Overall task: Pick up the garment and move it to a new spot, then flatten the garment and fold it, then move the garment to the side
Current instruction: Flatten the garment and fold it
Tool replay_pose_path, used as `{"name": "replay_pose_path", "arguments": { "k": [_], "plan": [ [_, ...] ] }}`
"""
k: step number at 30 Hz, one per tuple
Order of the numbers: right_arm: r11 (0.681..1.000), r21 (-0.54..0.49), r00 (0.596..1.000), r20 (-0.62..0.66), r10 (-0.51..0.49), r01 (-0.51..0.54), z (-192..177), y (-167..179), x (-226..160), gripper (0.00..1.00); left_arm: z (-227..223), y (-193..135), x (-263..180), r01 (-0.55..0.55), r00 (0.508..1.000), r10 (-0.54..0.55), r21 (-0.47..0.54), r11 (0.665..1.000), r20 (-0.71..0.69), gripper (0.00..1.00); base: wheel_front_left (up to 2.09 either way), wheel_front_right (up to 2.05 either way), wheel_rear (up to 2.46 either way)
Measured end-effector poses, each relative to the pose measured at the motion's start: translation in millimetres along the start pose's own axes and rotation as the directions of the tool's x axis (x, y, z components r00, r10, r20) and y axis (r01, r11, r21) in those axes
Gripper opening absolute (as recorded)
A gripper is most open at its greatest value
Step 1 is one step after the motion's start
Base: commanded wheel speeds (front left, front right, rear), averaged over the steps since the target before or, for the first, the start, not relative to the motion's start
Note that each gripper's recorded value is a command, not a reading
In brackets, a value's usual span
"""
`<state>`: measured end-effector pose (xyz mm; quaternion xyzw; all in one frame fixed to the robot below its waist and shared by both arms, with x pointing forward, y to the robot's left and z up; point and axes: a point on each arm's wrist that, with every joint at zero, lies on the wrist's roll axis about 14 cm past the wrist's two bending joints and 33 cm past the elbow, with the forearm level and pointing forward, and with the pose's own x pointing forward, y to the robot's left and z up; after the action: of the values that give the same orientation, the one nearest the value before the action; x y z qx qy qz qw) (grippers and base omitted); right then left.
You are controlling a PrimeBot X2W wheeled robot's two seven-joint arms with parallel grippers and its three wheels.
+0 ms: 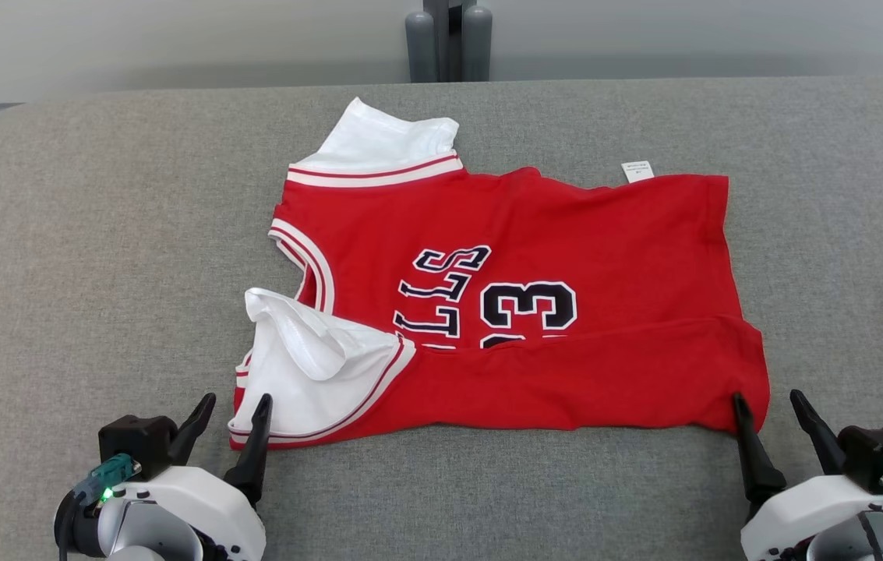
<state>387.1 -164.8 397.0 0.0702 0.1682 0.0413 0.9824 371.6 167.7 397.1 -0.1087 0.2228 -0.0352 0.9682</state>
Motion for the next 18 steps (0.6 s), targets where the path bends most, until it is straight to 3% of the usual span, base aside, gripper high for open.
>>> {"name": "replay_pose_path", "arguments": {
  "k": [12,14,15,16,17,18],
  "plan": [
    [0.999,0.033,0.995,-0.094,0.043,-0.04,-29.5,14.6,17.3,1.0,-28.5,-0.2,11.6,0.003,0.991,-0.015,-0.087,0.996,-0.132,1.0,0.0,0.0,0.0],
    [0.998,0.039,0.994,-0.099,0.046,-0.042,-30.9,15.5,18.2,1.0,-30.3,-2.4,13.2,0.008,0.989,-0.024,-0.106,0.994,-0.144,0.87,0.0,0.0,0.0],
    [0.998,0.045,0.994,-0.102,0.048,-0.044,-31.5,16.4,18.7,0.45,-31.6,-2.8,13.6,0.009,0.988,-0.025,-0.105,0.994,-0.152,0.37,0.0,0.0,0.0],
    [0.998,0.049,0.993,-0.102,0.052,-0.047,-31.2,17.4,19.2,0.19,-33.9,-4.3,14.0,0.012,0.985,-0.031,-0.117,0.993,-0.168,0.0,0.0,0.0,0.0],
    [0.997,0.053,0.993,-0.103,0.056,-0.051,-31.4,19.0,19.5,0.19,-34.3,-5.8,14.3,0.016,0.985,-0.039,-0.131,0.991,-0.171,0.0,0.0,0.0,0.0],
    [0.997,0.055,0.992,-0.107,0.061,-0.055,-32.3,20.6,19.7,0.0,-33.1,-6.0,14.7,0.016,0.986,-0.039,-0.134,0.991,-0.165,0.0,0.0,0.0,0.0]
  ]
}}
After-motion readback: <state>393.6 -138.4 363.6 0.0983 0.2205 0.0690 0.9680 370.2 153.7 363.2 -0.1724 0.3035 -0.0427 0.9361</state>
